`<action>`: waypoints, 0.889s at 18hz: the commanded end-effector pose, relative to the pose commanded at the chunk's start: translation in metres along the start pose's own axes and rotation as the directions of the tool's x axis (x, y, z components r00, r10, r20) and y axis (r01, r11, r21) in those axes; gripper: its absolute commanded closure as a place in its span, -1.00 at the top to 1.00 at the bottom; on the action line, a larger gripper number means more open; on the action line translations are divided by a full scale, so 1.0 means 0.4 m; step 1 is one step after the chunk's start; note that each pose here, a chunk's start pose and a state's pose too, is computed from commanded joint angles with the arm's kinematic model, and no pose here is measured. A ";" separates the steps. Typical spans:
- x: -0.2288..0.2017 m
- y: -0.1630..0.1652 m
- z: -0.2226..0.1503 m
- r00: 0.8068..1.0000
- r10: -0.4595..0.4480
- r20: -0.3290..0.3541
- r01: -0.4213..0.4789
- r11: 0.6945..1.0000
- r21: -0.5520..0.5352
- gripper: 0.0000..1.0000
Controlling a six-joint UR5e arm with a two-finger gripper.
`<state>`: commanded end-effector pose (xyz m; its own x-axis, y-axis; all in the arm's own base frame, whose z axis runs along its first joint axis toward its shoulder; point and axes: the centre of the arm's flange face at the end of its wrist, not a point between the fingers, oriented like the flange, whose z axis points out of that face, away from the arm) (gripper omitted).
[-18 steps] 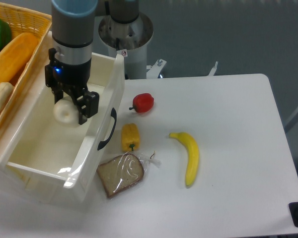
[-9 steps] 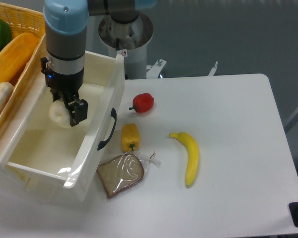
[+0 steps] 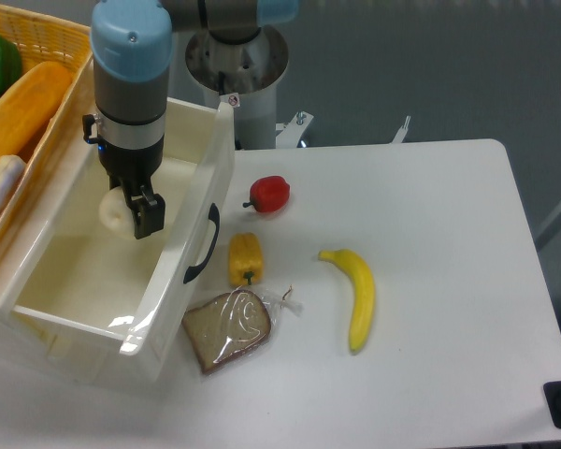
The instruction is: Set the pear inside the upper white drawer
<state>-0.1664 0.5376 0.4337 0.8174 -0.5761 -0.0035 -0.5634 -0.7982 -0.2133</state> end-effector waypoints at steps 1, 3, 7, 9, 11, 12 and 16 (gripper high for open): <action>0.001 0.001 0.001 1.000 0.003 0.006 -0.003 1.000 -0.017 0.69; 0.000 0.002 -0.001 1.000 0.005 0.014 -0.005 1.000 -0.029 0.97; 0.004 0.002 -0.009 0.999 0.036 0.022 -0.035 0.999 -0.037 0.98; 0.003 0.004 -0.014 0.999 0.037 0.032 -0.036 0.998 -0.045 0.98; 0.000 0.003 -0.022 0.999 0.037 0.038 -0.035 0.998 -0.043 0.98; -0.009 0.007 -0.037 0.998 0.030 0.050 -0.028 0.999 -0.037 0.98; -0.040 0.037 -0.132 0.992 -0.018 0.128 0.018 1.000 0.003 0.98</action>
<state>-0.1941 0.5258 0.4823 0.8363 -0.5339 -0.1247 -0.5481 -0.8080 -0.2163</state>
